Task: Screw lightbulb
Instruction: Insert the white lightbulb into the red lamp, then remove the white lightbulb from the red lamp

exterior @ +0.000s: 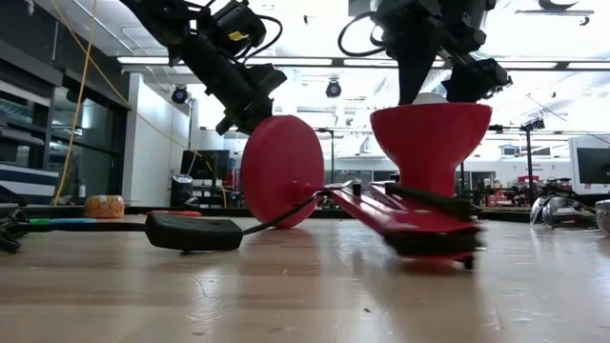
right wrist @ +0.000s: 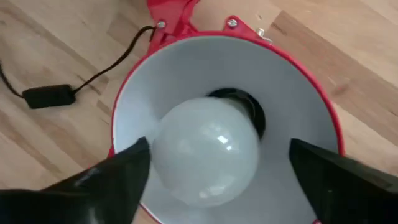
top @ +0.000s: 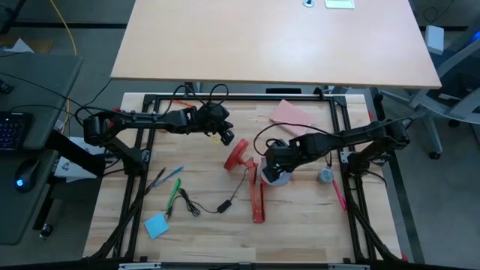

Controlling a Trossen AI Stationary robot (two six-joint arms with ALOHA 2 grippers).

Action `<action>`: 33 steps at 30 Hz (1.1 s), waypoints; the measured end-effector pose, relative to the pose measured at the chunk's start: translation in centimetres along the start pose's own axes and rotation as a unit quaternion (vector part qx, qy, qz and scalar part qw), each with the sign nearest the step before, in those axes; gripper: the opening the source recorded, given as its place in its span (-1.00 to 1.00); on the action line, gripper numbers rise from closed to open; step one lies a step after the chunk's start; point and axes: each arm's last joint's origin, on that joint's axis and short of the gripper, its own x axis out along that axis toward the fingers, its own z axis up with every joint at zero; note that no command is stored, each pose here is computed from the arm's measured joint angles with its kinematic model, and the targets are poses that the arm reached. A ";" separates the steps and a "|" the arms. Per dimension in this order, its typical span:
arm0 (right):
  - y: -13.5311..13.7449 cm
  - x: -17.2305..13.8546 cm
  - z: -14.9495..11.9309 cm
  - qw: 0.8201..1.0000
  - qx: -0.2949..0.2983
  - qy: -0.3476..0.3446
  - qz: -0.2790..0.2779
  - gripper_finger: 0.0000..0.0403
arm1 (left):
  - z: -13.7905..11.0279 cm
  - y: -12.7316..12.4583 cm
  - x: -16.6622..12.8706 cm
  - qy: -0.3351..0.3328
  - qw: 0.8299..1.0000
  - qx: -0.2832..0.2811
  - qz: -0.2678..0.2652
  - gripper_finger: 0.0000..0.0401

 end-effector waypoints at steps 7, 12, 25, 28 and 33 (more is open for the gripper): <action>-0.4 -0.3 0.0 0.998 -0.046 0.032 0.010 0.90 | 0.0 0.1 0.0 0.000 1.000 -0.001 0.001 -1.00; -0.2 -3.0 0.5 0.993 -0.117 0.008 0.012 0.89 | 1.0 0.9 -1.4 -0.025 1.000 0.008 0.007 -1.00; -2.8 -18.1 2.0 0.921 -0.221 -0.263 -0.183 0.89 | 6.9 4.2 -17.0 -0.324 0.943 0.067 0.031 -1.00; -4.1 -21.3 1.9 0.901 -0.198 -0.339 -0.184 0.89 | 7.3 4.5 -21.0 -0.413 0.907 0.070 0.034 -1.00; -6.3 -24.2 1.2 0.881 -0.138 -0.412 -0.187 0.89 | 6.7 4.8 -24.2 -0.459 0.885 0.061 0.037 -1.00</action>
